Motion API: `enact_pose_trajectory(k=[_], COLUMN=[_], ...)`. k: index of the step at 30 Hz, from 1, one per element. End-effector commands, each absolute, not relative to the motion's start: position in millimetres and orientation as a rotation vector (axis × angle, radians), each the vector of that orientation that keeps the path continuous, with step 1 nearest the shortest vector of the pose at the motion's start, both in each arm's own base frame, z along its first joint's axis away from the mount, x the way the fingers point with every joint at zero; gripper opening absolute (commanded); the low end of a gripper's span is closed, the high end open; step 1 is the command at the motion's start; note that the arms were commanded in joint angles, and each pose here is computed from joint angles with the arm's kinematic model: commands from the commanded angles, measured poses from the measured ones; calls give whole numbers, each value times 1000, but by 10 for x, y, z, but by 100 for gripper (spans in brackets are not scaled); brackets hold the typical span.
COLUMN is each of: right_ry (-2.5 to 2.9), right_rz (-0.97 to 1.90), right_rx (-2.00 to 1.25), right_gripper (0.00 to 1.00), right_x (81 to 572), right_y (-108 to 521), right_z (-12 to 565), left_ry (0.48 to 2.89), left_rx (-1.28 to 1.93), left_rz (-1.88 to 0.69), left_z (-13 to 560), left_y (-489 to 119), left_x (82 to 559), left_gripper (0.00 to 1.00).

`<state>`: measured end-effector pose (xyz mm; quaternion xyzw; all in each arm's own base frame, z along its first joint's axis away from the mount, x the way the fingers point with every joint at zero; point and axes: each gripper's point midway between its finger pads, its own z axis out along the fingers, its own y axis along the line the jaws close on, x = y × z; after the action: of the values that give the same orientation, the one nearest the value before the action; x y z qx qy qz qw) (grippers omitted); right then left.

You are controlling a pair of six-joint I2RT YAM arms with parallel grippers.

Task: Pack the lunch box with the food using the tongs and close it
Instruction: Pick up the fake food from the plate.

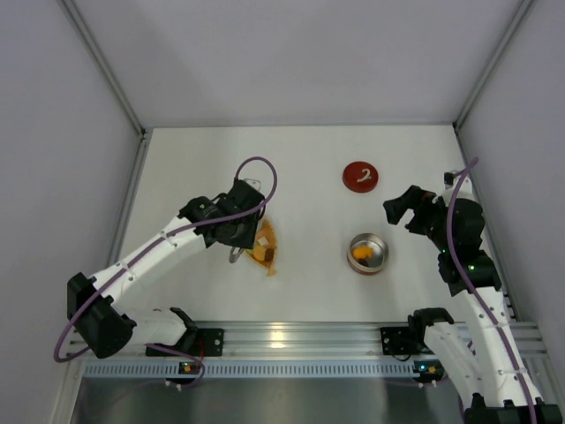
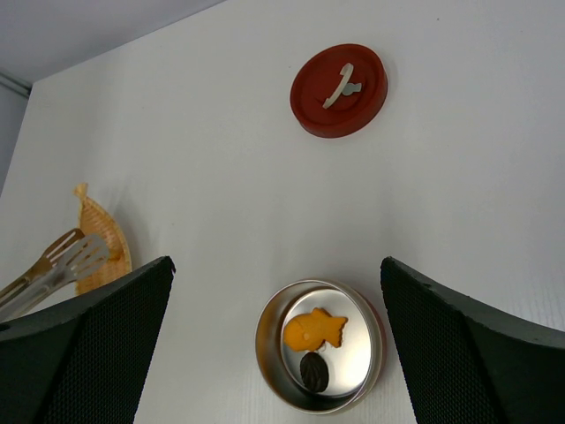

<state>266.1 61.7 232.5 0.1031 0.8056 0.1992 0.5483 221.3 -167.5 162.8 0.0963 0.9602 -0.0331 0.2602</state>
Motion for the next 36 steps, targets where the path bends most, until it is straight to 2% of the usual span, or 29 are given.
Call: enact_pose_trajectory(k=[1, 10, 36], right_ry=[1864, 1866, 1866], right_rz=[491, 496, 493], right_rx=[209, 208, 206], right_gripper=[99, 100, 99], right_x=[2679, 2689, 2699], right_y=[667, 677, 674], right_z=[2464, 2459, 2475], left_ry=[2545, 2583, 2509], left_rx=[238, 253, 255], left_rz=[-101, -81, -192], left_z=[1815, 1636, 2135], left_y=[-1649, -1633, -1754], left_x=[2269, 2224, 2269], left_gripper=[42, 43, 41])
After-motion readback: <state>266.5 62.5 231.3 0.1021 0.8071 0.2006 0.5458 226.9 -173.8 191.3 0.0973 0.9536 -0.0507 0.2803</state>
